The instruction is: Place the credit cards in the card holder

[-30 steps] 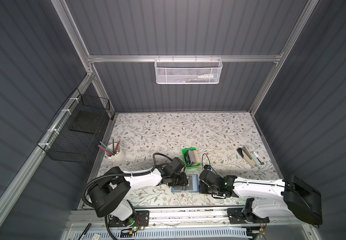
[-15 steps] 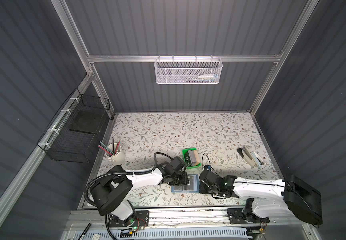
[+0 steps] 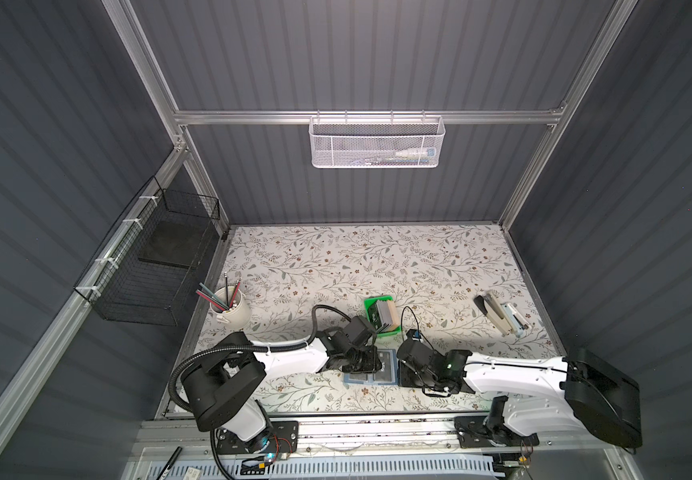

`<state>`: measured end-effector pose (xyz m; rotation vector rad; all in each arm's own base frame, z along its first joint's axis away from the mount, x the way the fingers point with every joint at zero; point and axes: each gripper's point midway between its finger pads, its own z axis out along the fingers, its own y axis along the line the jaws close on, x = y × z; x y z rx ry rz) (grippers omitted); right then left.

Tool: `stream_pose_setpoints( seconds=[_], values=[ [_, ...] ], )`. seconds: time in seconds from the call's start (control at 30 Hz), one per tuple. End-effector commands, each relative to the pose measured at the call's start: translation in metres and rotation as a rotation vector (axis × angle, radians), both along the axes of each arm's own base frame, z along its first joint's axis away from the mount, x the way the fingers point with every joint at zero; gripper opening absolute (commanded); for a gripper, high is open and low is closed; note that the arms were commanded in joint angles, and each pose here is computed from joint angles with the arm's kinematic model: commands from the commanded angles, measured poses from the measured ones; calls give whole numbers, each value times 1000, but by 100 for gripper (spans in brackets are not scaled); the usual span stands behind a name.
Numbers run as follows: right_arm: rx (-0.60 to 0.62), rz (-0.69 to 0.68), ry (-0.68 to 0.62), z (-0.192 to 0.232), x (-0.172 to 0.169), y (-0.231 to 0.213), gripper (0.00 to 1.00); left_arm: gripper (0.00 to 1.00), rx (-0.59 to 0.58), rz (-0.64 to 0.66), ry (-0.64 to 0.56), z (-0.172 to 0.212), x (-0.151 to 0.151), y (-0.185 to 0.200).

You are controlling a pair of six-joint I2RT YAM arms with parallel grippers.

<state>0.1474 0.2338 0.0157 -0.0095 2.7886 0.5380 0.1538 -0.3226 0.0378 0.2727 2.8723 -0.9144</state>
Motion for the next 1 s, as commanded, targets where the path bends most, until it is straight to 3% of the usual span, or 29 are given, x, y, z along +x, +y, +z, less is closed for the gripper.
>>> stream_pose_setpoints(
  seconds=[0.0,0.6,0.97],
  values=[
    [-95,6,27,-12,-7,-17,11,31,-11,4,-6,4,-4,2],
    [-68,15,-27,7,1,-10,12,32,-19,77,-77,15,-9,23],
    [113,11,-80,46,0,3,15,27,12,69,-94,9,-5,16]
  ],
)
